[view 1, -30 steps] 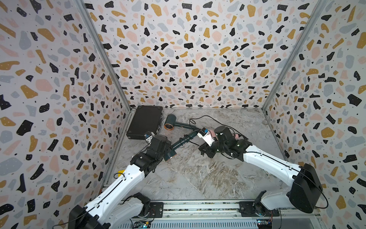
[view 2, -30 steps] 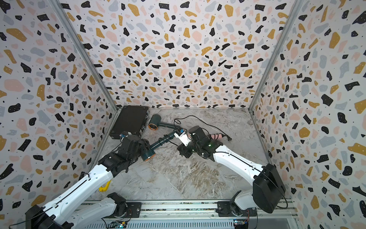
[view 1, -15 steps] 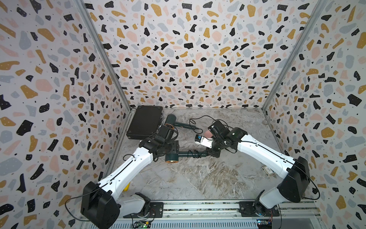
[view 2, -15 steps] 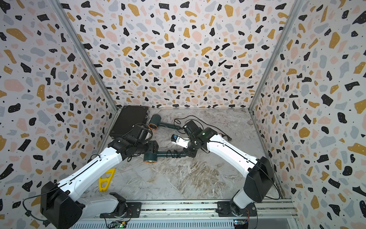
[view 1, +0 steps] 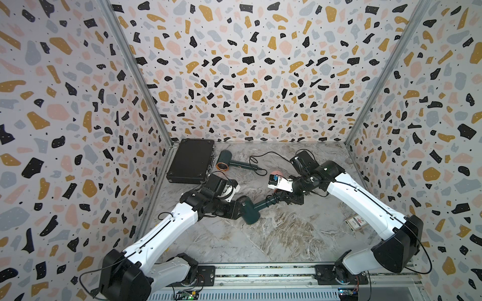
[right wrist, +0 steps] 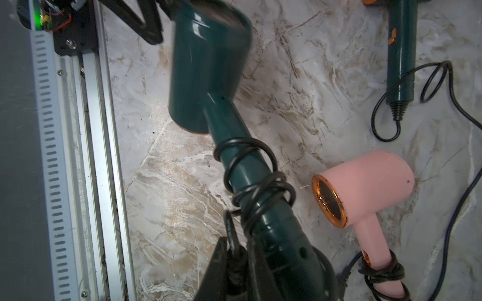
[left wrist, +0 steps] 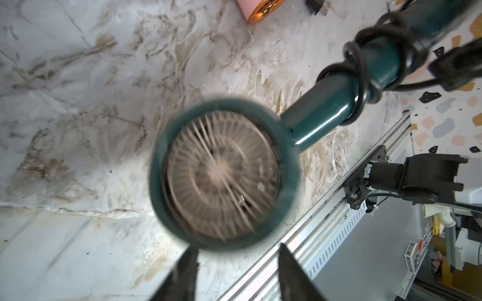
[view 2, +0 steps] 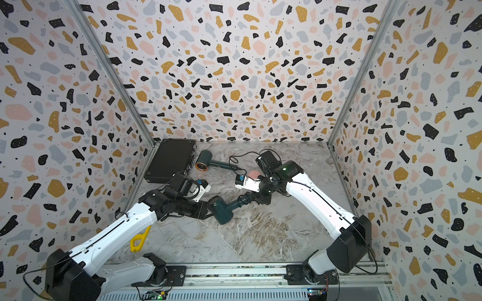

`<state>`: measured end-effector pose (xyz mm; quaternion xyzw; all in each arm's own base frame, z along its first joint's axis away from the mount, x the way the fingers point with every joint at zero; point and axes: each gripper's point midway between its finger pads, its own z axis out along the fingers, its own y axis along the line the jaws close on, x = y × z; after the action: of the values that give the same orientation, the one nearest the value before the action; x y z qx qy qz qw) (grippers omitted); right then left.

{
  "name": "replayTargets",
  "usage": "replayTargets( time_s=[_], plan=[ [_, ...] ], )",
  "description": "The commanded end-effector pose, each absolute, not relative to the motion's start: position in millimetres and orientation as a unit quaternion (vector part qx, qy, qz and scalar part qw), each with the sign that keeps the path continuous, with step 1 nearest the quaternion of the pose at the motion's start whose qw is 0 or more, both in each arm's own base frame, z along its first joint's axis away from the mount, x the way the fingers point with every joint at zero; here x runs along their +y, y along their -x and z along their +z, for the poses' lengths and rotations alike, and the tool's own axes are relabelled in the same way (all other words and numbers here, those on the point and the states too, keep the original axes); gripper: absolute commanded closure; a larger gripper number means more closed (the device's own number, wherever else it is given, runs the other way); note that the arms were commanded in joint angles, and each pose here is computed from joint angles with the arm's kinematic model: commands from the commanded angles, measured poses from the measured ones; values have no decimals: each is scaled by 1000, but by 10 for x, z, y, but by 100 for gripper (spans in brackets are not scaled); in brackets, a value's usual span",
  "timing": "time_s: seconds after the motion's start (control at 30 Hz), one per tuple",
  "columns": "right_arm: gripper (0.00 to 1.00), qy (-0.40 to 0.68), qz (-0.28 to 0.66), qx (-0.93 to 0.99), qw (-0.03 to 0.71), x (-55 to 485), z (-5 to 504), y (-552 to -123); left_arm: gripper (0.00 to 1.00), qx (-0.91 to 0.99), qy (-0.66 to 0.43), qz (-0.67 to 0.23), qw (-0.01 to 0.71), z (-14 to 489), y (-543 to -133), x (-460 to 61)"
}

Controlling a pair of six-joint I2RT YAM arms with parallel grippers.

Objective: Wrap the cord around the hair dryer
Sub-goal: Wrap the power cord around the hair dryer, then move the hair dryer to the center of the board.

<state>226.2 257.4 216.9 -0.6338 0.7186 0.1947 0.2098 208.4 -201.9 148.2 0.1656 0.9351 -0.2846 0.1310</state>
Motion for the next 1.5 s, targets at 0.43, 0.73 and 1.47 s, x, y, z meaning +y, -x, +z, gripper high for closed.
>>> replayTargets(
  time_s=[0.43,0.73,1.47],
  plan=[
    [100,497,256,809,181,2798,1468,-2401,99,952,-107,-191,214,1626,-2531,-1779],
    [100,456,265,839,136,2772,1173,-2323,39,956,-107,-147,229,1666,-2945,-1778],
    [100,436,275,847,128,2802,1101,-2305,1,977,-124,-89,146,695,-3253,-1869]
  ],
)
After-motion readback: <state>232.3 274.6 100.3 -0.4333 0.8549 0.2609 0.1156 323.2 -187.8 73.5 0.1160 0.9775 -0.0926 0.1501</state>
